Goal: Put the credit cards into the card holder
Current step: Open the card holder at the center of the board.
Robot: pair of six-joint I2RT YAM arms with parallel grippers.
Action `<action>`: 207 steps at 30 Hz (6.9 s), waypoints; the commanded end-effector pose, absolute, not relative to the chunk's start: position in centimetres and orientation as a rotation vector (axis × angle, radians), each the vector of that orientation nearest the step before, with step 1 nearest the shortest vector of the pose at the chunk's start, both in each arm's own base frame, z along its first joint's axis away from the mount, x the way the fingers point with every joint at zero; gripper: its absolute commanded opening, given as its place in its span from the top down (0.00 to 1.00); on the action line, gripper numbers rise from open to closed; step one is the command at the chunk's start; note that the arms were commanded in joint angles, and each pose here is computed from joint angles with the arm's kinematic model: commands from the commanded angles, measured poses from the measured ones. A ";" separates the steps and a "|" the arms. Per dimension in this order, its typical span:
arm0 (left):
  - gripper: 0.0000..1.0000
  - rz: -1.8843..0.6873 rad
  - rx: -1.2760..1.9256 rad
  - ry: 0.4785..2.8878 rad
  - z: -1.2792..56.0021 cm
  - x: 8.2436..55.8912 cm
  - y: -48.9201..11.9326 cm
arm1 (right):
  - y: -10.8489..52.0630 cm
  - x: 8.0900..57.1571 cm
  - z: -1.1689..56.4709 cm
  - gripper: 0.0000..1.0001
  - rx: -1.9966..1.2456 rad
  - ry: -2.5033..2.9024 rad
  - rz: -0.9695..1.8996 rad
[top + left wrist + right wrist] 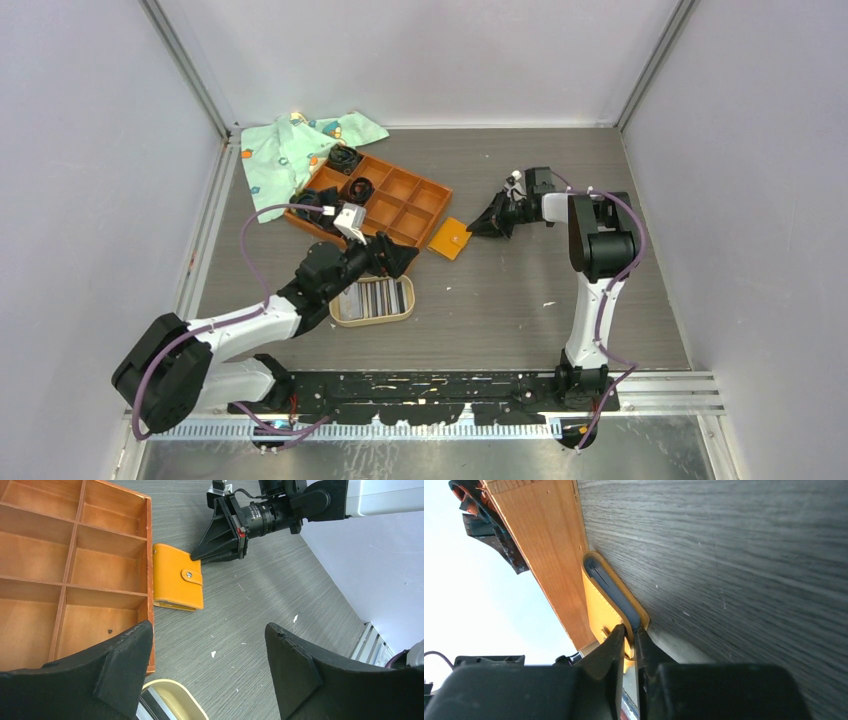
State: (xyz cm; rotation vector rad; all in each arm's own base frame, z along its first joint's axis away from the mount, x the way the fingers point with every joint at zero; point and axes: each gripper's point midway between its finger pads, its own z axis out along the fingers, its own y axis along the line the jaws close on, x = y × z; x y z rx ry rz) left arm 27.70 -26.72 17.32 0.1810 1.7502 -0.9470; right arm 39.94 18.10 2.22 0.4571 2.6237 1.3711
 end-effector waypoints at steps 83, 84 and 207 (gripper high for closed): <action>1.00 -1.316 0.096 2.103 14.8 23.0 -38.3 | 19.0 20.3 12.5 0.42 -1.887 1.387 0.542; 1.00 -1.314 0.096 2.103 14.8 23.0 -38.2 | 19.0 20.6 12.5 0.43 -1.881 1.395 0.529; 0.40 -0.880 0.207 2.102 12.4 25.8 -34.0 | 17.0 20.3 10.3 0.99 -1.890 1.580 0.578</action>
